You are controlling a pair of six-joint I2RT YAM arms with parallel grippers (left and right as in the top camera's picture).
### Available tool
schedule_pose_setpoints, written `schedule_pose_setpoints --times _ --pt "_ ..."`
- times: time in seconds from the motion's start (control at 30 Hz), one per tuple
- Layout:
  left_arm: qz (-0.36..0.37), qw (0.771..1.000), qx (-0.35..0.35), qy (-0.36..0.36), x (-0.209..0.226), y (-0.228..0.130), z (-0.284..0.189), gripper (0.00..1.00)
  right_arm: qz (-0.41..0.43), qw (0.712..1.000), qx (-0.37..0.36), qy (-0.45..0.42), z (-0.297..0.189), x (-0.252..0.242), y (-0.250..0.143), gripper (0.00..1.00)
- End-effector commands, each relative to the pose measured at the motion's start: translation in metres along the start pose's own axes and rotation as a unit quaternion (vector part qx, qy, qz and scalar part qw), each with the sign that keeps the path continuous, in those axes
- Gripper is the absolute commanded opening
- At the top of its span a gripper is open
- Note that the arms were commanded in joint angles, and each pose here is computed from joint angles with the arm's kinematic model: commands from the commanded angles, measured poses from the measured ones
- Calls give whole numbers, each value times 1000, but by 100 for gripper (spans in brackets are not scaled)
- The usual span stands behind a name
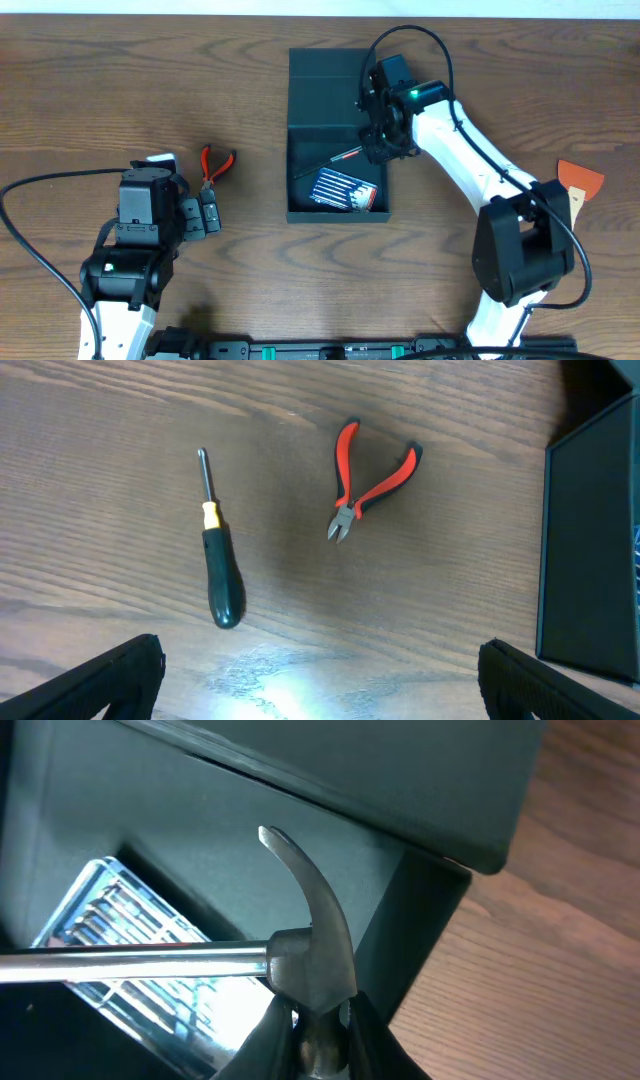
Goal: Pack container
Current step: 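Carry the hammer into the green box and release it, then move the right gripper to the orange scraper's wooden handle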
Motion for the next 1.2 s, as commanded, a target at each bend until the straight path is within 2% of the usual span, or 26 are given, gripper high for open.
schedule_pose_setpoints --times 0.0,0.13,0.23,0.33,0.4,0.67,0.77,0.9,0.97,1.07,1.13,1.17 --pt "-2 1000 -11 4 1 7 -4 99 -1 1000 3 -8 5 -6 3 1" --pt "-2 1000 -11 4 1 7 -4 99 -1 1000 9 -7 10 -7 2 2" --pt "-2 1000 -11 4 1 6 -4 99 -2 1000 10 -6 11 -7 2 27" --pt "-2 1000 -11 4 1 7 -4 99 -2 1000 10 -6 11 -7 2 63" --pt "-2 1000 -11 4 1 7 -4 99 -2 1000 10 -6 11 -7 2 66" --pt "-2 1000 -11 4 1 7 -4 99 -4 1000 3 -5 5 -6 7 66" --pt "-2 1000 -11 4 1 7 -4 98 -4 1000 -5 -6 -18 -6 17 67" --pt "-2 1000 -11 4 1 7 -4 99 9 999 -40 -14 -74 -11 38 69" --pt "-2 1000 -13 3 0 7 -4 99 56 996 -60 -30 -111 -25 43 75" --pt "-3 1000 -14 3 0 8 -4 99 175 979 -77 -76 -161 -64 32 77" --pt "-3 1000 -15 2 0 8 -4 99 267 955 -82 -100 -193 -95 12 96" --pt "-3 1000 -14 3 0 8 -4 99 314 940 -82 -107 -207 -113 -2 99"
Point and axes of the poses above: each gripper's point midway between its finger pads, its own z axis out along the fingers, its own x axis along the line the jaws close on, y = z × x, the point moved 6 cm from there along -z, back along the fingers, and after that the axes turned 10 degrees about -z, right-handed, at the moved point
